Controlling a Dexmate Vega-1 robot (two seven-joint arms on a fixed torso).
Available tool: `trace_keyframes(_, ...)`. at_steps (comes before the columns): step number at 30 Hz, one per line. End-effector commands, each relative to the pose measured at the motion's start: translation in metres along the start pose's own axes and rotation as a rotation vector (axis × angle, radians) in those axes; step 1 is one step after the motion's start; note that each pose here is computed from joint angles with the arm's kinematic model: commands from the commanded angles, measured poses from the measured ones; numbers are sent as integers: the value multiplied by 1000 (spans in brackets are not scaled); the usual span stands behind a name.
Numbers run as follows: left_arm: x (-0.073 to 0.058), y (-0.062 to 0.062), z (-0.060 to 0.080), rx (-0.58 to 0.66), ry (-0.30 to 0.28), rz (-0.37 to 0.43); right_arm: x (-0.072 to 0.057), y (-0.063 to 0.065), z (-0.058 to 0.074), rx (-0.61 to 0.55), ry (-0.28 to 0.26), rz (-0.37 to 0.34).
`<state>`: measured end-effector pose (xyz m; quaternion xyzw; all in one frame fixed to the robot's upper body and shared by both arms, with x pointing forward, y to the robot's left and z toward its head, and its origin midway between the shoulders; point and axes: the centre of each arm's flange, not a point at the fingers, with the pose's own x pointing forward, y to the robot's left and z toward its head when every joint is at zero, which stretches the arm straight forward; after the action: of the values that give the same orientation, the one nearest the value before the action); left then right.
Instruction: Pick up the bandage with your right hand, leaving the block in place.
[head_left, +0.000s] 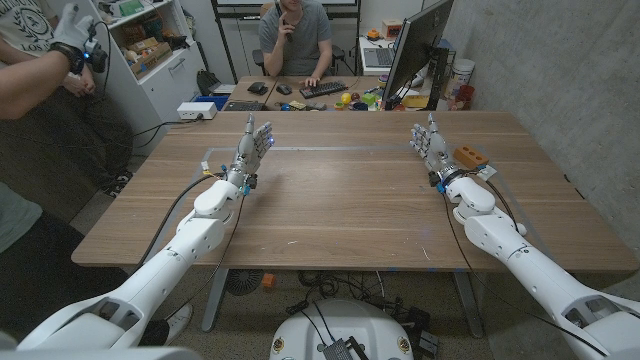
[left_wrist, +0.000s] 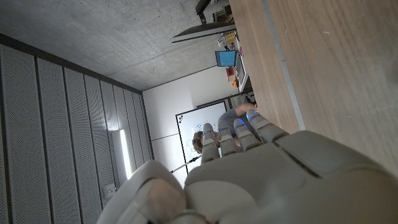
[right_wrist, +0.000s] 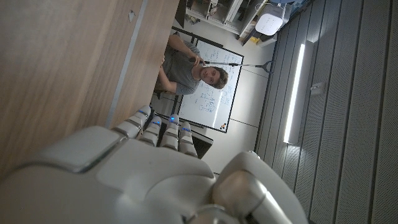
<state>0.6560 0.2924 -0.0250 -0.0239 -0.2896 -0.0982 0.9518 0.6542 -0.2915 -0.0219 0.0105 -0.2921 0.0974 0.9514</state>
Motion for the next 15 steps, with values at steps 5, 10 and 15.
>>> trace_keyframes(5,2,2,-1,-7,7,4,1,0,2,-23,8,-1)
trace_keyframes(10,2,2,-1,-8,8,3,-1,-1,7,-62,22,5)
trace_keyframes(15,3,2,-1,-8,8,0,-2,-3,17,-123,30,22)
